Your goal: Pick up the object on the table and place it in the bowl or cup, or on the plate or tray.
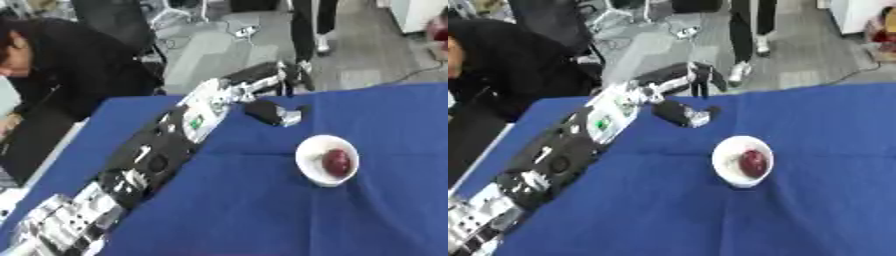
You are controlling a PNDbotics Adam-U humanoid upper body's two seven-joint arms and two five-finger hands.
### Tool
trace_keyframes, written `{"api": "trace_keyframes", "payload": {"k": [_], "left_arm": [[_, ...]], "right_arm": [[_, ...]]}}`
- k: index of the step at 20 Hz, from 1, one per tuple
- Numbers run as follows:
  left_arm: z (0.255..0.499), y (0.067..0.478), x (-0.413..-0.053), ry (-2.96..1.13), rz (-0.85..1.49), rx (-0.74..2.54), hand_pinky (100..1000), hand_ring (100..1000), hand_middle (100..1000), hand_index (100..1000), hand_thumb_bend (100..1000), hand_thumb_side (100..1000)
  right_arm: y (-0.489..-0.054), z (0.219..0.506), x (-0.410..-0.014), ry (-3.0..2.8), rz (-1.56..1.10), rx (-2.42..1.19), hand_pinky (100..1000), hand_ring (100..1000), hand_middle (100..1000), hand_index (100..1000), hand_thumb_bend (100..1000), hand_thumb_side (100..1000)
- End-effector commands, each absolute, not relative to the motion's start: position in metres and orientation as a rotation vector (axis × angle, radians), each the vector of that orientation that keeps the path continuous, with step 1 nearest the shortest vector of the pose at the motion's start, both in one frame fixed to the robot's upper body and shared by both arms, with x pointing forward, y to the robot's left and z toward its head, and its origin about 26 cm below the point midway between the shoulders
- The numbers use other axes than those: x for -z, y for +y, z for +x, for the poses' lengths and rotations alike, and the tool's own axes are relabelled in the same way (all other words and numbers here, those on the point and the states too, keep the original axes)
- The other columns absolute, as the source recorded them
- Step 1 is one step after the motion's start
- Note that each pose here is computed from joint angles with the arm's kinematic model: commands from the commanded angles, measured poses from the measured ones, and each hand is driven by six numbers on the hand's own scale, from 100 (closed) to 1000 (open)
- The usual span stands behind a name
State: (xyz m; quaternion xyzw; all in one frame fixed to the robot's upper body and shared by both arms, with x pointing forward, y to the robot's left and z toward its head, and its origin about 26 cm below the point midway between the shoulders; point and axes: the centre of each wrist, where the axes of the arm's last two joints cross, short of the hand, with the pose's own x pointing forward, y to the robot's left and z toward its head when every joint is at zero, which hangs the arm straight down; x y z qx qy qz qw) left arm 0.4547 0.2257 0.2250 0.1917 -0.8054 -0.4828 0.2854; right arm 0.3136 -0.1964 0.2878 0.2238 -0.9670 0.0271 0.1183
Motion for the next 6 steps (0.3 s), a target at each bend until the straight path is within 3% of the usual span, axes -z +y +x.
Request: {"api": "trace_keyframes", "payload": {"k": [1,6], "left_arm": [[0.441,0.240,-0.246,-2.254,0.543,1.143,494,567,737,776,100,663],[0.414,0.248,-0.245,-2.333,0.511,0.963,488,559,734,779,100,651]], "right_arm": [[-0.201,0.310,-0.292,-2.857,0.629,-0.112,351,431,467,635,100,869],[-0.207,0.311,-0.288,-2.850,0.583,-0.133,340,427,463,637,100,871]]}}
